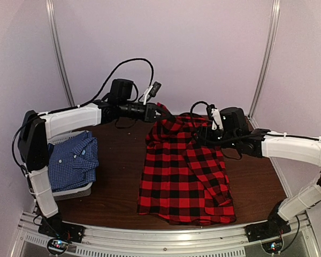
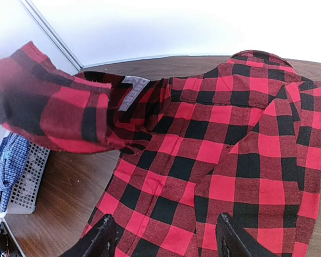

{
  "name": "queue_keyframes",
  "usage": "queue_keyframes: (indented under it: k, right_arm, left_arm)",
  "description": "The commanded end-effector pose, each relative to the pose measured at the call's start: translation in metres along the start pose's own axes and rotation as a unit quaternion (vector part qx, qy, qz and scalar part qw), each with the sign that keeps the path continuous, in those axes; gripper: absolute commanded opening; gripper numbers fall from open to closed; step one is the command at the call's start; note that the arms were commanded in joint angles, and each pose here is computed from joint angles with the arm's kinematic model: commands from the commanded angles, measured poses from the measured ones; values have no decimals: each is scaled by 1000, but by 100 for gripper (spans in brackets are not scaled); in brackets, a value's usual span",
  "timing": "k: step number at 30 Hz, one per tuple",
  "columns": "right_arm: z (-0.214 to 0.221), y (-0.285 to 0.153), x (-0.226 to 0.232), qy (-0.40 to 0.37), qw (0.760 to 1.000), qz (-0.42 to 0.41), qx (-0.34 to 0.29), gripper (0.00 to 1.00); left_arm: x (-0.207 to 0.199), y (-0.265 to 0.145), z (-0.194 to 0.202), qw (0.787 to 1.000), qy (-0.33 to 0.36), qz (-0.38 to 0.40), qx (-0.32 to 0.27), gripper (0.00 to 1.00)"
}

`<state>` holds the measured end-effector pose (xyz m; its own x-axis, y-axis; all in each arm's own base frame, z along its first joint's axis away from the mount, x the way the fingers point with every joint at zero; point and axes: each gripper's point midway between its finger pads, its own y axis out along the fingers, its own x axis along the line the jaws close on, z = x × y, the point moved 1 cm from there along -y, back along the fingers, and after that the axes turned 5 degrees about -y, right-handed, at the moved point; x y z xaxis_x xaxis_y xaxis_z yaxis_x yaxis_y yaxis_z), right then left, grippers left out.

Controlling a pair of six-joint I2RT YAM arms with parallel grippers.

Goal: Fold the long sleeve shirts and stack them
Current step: Place the sleeve of the 1/3-folded shirt.

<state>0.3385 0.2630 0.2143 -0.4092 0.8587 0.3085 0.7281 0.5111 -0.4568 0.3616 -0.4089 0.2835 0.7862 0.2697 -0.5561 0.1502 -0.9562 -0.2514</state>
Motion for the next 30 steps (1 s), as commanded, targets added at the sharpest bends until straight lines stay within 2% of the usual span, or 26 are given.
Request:
queue_keyframes:
  k: [1,9,13,16,18,23,30]
  right_arm:
    - [-4,-7,-7,5,1000,-8,-12,66]
    - [6,1,-14,1,1000,-11,0,68]
    - [20,9,-15,-1,1000,-17,20,68]
    - [33,15,-16,-2,999,-23,38,68]
    - [42,19,-16,-4,998,-29,50,69]
    - [58,36,-11,-16,995,-51,82,69]
    - [71,67,0,-39,989,-75,120,69]
  left_arm:
    - [-27,10,17,995,30,87,40,0]
    - [-19,26,63,986,8,122,117,0]
    - [-7,33,94,980,2,109,169,0]
    - [16,34,124,976,-10,54,211,7]
    - [31,32,137,974,-17,13,226,22]
    - [50,19,138,974,-12,-74,215,35]
    - [64,-2,120,975,-31,-146,166,36]
